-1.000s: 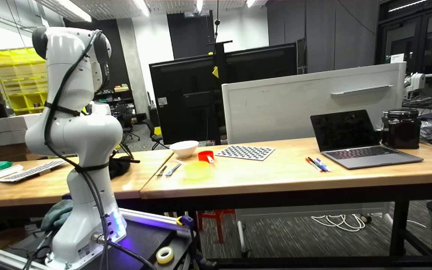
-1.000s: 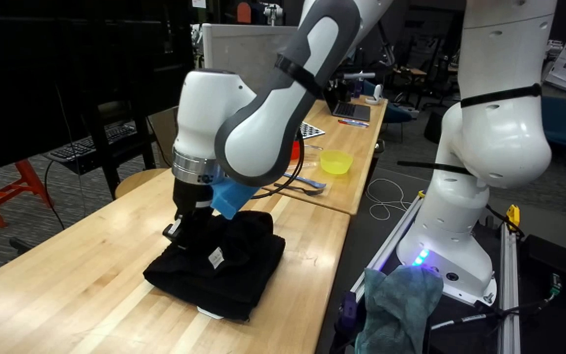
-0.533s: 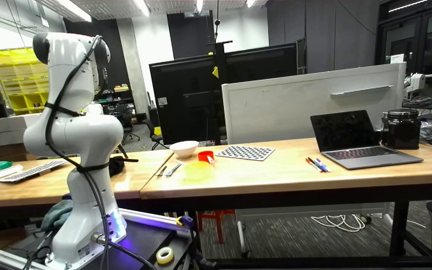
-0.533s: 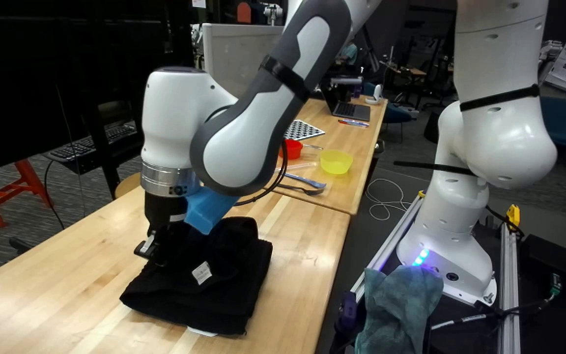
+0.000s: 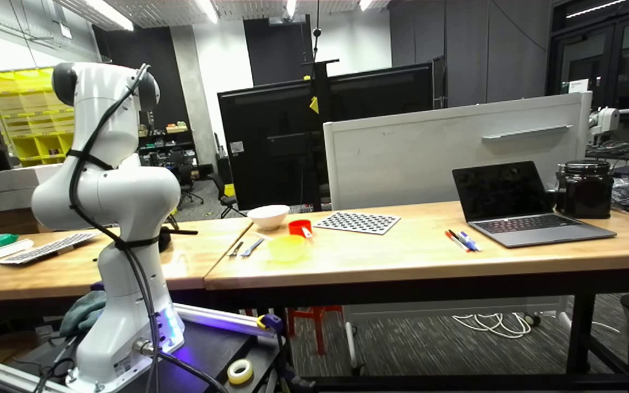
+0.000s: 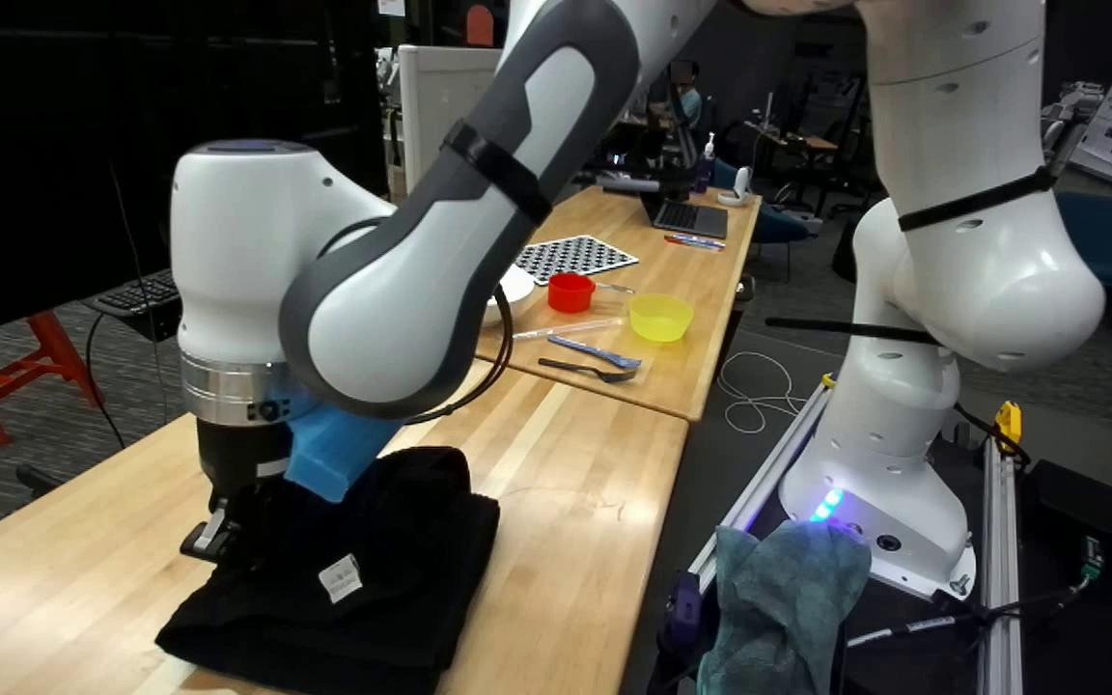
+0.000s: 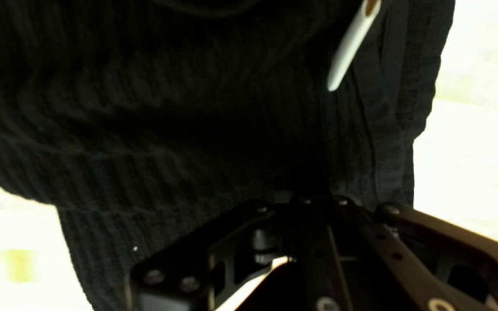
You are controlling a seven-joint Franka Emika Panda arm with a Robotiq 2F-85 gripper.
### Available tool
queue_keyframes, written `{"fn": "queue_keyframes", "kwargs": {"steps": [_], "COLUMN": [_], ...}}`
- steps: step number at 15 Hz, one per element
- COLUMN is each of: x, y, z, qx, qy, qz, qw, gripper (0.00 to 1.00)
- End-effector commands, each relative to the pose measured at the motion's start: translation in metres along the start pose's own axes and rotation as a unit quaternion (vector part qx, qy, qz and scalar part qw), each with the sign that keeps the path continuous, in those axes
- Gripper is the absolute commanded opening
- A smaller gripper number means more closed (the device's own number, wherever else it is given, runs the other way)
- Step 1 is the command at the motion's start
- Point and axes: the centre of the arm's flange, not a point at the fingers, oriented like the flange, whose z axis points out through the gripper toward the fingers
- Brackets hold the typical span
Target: Move the black object to the left
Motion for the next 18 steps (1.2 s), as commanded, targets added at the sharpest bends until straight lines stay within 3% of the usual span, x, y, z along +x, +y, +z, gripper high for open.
{"fn": "queue_keyframes", "kwargs": {"steps": [1,2,6,13,18], "x": [0.016,0.018,0.025,0.031,0.041], "y": [-0.016,-0.017,-0.016,-0.012,-0.013], "z": [0.006,0.006,-0.002,-0.04,-0.078], "qx": [-0.011,-0.012,-0.007,-0.023,-0.042], "qy": [-0.005,-0.006,-0.014,-0.064,-0.091], "qz": [-0.005,-0.007,-0.012,-0.006,-0.017], "qw": [0.9999,0.9999,0.9998,0.9976,0.9948], "gripper": [0.17,0.27,0.5,0.98,1.0]}}
